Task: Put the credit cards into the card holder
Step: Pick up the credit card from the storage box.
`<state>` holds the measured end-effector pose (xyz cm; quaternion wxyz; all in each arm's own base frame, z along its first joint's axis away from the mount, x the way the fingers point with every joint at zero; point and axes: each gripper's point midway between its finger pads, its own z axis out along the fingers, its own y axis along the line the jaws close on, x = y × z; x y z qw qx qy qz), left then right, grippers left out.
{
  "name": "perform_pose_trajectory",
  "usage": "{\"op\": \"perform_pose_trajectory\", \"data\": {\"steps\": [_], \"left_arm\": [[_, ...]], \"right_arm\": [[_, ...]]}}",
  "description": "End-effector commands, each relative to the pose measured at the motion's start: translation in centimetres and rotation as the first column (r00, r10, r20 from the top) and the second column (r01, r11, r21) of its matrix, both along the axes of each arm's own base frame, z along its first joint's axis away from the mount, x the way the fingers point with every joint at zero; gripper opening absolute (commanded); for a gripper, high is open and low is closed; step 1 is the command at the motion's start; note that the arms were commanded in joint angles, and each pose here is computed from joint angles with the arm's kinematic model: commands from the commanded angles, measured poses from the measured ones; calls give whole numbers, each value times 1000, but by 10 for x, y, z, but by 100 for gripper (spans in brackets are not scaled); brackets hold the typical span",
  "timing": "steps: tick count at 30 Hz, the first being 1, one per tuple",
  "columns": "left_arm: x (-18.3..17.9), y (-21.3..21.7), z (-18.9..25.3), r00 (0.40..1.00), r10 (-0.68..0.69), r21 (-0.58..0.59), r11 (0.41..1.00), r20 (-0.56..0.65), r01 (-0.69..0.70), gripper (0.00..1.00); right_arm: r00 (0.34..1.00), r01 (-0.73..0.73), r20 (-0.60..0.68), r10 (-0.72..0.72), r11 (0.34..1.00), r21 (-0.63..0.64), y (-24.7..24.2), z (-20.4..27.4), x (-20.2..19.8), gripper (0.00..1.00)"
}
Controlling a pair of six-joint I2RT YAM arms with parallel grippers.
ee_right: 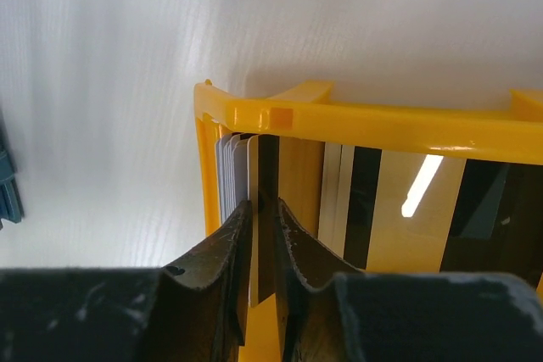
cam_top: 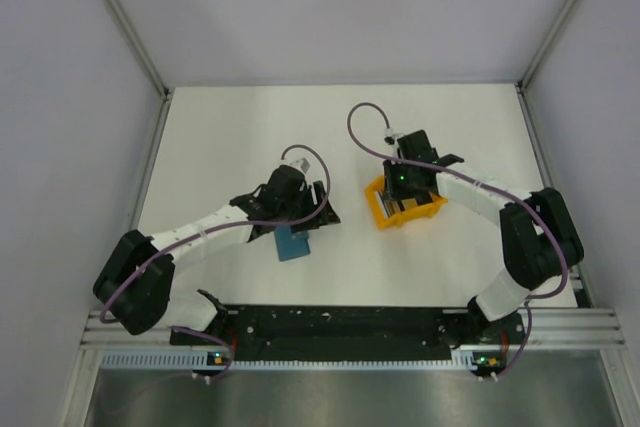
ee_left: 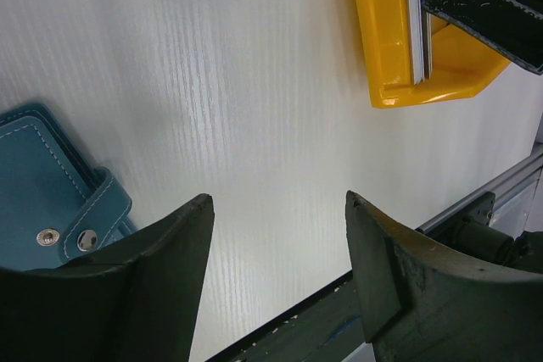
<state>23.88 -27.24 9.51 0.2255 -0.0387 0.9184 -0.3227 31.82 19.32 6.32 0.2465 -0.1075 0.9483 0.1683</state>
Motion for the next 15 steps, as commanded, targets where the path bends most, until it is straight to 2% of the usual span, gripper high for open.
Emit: {"op": "perform_pose_trajectory", "data": {"steps": [1, 7, 15], "left_arm": [[7, -9, 12, 999, -5, -39, 999, 31, 6, 67], [7, -9, 10, 1000, -4, -37, 999, 28, 5, 67], [6, -10, 11, 1000, -9, -38, 999, 28, 10, 67]], "right_arm": [[999, 27, 43, -26, 999, -20, -6, 9, 11, 12], [996, 55, 77, -54, 998, -23, -11, 19, 14, 0], [996, 31, 84, -37, 997, 71, -2, 40, 12, 0]]}}
